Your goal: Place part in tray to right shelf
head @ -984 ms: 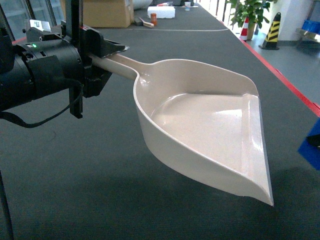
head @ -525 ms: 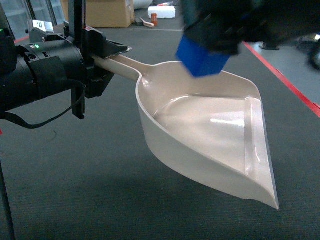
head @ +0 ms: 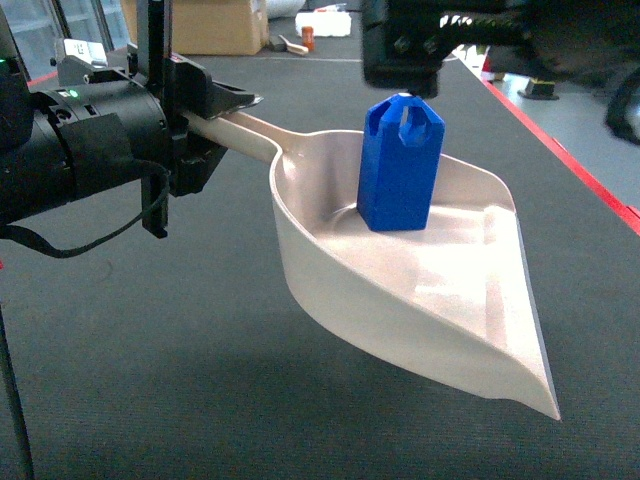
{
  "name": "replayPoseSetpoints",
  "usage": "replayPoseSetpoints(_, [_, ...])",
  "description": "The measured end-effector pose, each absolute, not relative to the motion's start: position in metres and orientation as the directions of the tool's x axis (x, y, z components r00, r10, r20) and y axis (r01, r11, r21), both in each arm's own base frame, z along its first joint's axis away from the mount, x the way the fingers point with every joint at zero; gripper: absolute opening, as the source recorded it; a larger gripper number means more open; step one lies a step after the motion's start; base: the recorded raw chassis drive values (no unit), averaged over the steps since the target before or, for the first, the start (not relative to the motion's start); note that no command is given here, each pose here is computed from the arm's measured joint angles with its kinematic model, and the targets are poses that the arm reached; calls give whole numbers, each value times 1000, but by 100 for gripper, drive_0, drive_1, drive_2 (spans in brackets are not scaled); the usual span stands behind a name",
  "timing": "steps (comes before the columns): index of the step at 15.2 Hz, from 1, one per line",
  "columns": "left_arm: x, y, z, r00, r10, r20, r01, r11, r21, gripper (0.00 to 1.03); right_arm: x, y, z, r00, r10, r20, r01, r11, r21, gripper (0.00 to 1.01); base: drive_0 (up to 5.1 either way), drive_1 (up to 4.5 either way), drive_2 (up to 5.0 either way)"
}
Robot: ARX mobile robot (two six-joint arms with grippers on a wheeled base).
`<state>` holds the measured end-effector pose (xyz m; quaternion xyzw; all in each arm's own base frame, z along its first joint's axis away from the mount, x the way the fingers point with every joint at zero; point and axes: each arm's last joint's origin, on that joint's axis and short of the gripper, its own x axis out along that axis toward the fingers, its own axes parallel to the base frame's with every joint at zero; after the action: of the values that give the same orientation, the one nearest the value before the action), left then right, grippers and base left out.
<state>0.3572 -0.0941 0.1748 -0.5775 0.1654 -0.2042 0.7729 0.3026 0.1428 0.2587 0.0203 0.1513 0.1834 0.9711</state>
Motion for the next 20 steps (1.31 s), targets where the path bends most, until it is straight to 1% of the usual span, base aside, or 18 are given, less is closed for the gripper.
replayPoseSetpoints(2, [357, -93, 175, 864, -504, -20, 124, 250, -960, 13, 289, 118, 274, 926, 306, -222, -291, 952, 100, 98, 0, 0, 0])
replayPoseSetpoints(3, [357, -93, 175, 864, -504, -20, 124, 250, -960, 13, 277, 103, 280, 948, 258, -187, -244, 965, 98, 98, 0, 0, 0])
replayPoseSetpoints(4, [357, -93, 175, 863, -504, -20, 124, 250, -960, 13, 266, 92, 283, 961, 222, -163, -211, 974, 87, 98, 0, 0, 0])
replayPoseSetpoints(5, [357, -93, 175, 863, -504, -20, 124, 250, -960, 13, 254, 81, 285, 973, 183, -141, -175, 982, 71, 98, 0, 0, 0])
replayPoseSetpoints(6, [357, -93, 175, 863, -504, -20, 124, 250, -960, 13, 233, 63, 287, 982, 136, -129, -131, 990, 45, 98, 0, 0, 0])
replayPoseSetpoints(8, [357, -93, 175, 863, -504, -20, 124, 250, -960, 13, 197, 29, 280, 993, 14, -116, -15, 1000, -13, 98, 0, 0, 0])
replayPoseSetpoints(9, [357, -93, 175, 864, -504, -20, 124, 250, -960, 13, 180, 15, 270, 989, -59, -133, 54, 998, -43, 98, 0, 0, 0])
replayPoseSetpoints(10, [357, -93, 175, 863, -504, -20, 124, 250, -960, 13, 161, 7, 255, 979, -118, -166, 106, 991, -82, 98, 0, 0, 0])
replayPoseSetpoints(11, [357, -93, 175, 863, -504, -20, 124, 250, -960, 13, 140, 5, 240, 968, -182, -170, 158, 976, -148, 98, 0, 0, 0])
replayPoseSetpoints(12, [357, -93, 175, 863, -504, -20, 124, 250, -960, 13, 119, 7, 227, 960, -258, -112, 227, 946, -232, 98, 0, 0, 0])
replayPoseSetpoints(13, [357, -93, 175, 864, -504, -20, 124, 250, -960, 13, 104, 8, 224, 956, -290, -35, 270, 921, -279, 98, 0, 0, 0])
replayPoseSetpoints(14, [357, -94, 176, 871, -490, 44, 174, 223, -959, 13, 98, 6, 233, 943, -331, 26, 324, 901, -288, 98, 0, 0, 0])
replayPoseSetpoints(15, [356, -100, 176, 869, -467, 163, 228, 84, -970, 13, 99, 6, 231, 943, -334, 8, 319, 893, -317, 98, 0, 0, 0])
replayPoseSetpoints(16, [355, -104, 173, 865, -475, 163, 190, 10, -982, 13, 100, 6, 231, 943, -334, 6, 317, 891, -325, 98, 0, 0, 0])
replayPoseSetpoints(17, [355, -110, 169, 863, -482, 149, 136, -62, -989, 13, 99, 6, 231, 943, -334, 9, 318, 891, -325, 98, 0, 0, 0])
replayPoseSetpoints(18, [353, -111, 167, 862, -487, 142, 102, -107, -989, 13, 99, 6, 231, 943, -334, 9, 318, 890, -327, 98, 0, 0, 0])
replayPoseSetpoints(19, [351, -110, 164, 861, -492, 131, 76, -131, -988, 13, 99, 6, 231, 943, -334, 8, 318, 890, -327, 98, 0, 0, 0])
replayPoseSetpoints(20, [346, -103, 157, 869, -484, 102, 39, -138, -990, 13, 99, 6, 231, 942, -334, 9, 318, 890, -327, 98, 0, 0, 0])
